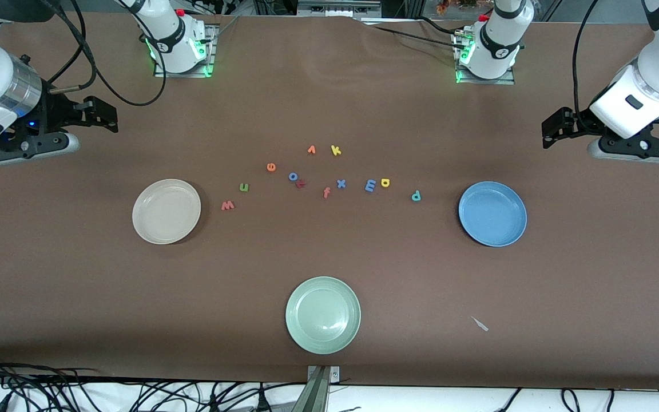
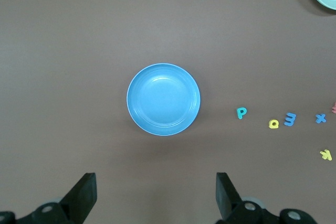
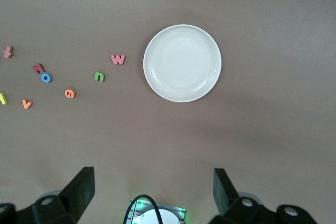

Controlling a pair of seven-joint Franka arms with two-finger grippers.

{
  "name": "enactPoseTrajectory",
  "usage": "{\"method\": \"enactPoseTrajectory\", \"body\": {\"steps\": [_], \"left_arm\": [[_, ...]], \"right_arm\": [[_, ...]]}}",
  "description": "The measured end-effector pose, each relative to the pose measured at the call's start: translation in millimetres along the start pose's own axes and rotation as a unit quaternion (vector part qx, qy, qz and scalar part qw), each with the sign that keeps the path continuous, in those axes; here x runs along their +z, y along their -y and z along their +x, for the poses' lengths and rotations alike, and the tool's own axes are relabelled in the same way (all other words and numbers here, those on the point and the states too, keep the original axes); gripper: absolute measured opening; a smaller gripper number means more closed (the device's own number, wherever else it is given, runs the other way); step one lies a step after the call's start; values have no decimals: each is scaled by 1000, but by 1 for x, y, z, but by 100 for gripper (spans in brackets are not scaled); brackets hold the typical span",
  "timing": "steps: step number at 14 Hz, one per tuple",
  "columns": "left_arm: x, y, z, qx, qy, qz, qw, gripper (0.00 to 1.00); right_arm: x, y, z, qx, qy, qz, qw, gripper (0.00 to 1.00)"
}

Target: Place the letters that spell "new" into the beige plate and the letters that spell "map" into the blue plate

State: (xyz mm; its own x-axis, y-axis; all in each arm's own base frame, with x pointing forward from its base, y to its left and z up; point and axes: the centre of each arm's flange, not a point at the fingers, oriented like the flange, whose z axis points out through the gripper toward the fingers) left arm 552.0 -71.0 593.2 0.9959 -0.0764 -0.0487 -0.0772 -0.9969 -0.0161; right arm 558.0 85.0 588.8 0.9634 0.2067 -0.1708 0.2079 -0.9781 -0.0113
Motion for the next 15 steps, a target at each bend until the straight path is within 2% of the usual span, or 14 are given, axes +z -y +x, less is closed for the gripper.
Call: {"method": "enactPoseTrajectory", "body": {"steps": [4,7,12,15], "left_arm": [[0,0,0,0,0,0,1000,100],[0,0,0,0,0,0,1000,100],[0,-1,0,0,0,0,1000,100],[0,-1,0,0,0,0,1000,100]], "right_arm": [[1,0,1,0,-1,0,1000,100],[22,9,11,-3,-10,3,1000,100],[83,98,41,23,-50,13,998,100],[154,130,55,32,-79,23,996,100]]}}
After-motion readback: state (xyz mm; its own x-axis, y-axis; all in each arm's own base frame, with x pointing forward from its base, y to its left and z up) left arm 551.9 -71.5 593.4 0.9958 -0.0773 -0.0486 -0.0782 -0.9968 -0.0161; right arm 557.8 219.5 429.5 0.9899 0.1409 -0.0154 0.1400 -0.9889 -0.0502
